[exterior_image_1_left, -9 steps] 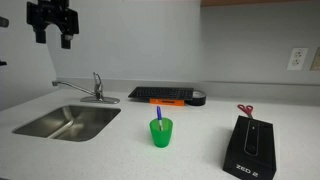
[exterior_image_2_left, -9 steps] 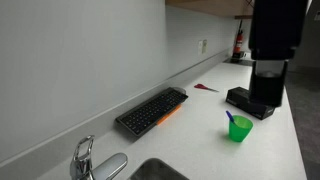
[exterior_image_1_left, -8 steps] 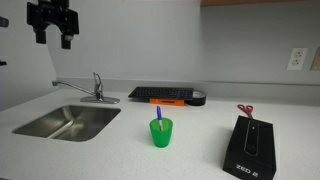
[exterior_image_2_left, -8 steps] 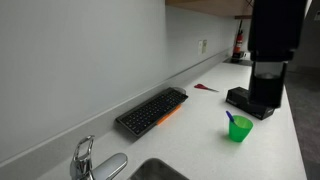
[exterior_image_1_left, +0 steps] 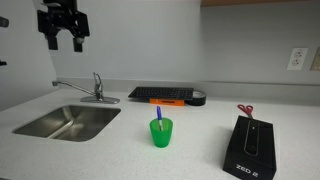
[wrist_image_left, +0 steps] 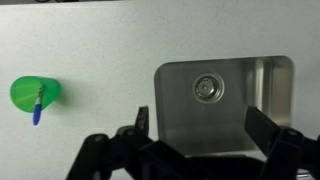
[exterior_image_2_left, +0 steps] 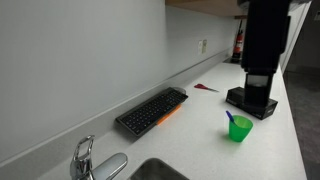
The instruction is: Pick up the pen from the green cup and put it on the table.
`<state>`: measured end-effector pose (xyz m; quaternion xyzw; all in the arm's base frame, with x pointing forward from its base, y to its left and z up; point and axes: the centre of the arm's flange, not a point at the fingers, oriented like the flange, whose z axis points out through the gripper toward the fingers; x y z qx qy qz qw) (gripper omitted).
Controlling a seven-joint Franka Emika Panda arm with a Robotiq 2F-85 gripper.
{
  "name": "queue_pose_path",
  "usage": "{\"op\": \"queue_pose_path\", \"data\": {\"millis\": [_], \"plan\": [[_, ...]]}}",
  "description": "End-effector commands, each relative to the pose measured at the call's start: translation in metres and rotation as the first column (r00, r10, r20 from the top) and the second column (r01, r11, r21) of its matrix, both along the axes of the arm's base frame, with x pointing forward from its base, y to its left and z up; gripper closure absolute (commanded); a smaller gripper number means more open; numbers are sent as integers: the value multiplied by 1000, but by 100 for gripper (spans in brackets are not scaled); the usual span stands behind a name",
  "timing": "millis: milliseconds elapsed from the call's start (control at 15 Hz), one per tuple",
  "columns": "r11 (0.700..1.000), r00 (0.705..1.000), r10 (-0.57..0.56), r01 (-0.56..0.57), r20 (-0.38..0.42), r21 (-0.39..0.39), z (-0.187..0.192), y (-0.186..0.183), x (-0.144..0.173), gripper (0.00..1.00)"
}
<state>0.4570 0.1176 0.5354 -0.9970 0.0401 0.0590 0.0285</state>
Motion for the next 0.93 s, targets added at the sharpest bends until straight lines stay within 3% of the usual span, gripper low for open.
{"op": "queue_pose_path", "data": {"millis": [0, 200, 467, 533, 600, 867], "plan": [[993, 999, -27, 22, -38, -113, -26, -48, 10, 0], [991, 998, -50, 43, -49, -123, -58, -99, 25, 0], [993, 992, -116, 114, -50, -42, -90, -157, 36, 0], [992, 990, -127, 127, -68, -18, -89, -165, 36, 0], [991, 990, -122, 118, -68, -64, -88, -153, 32, 0], [991, 990, -121, 116, -79, -62, -94, -155, 33, 0]]}}
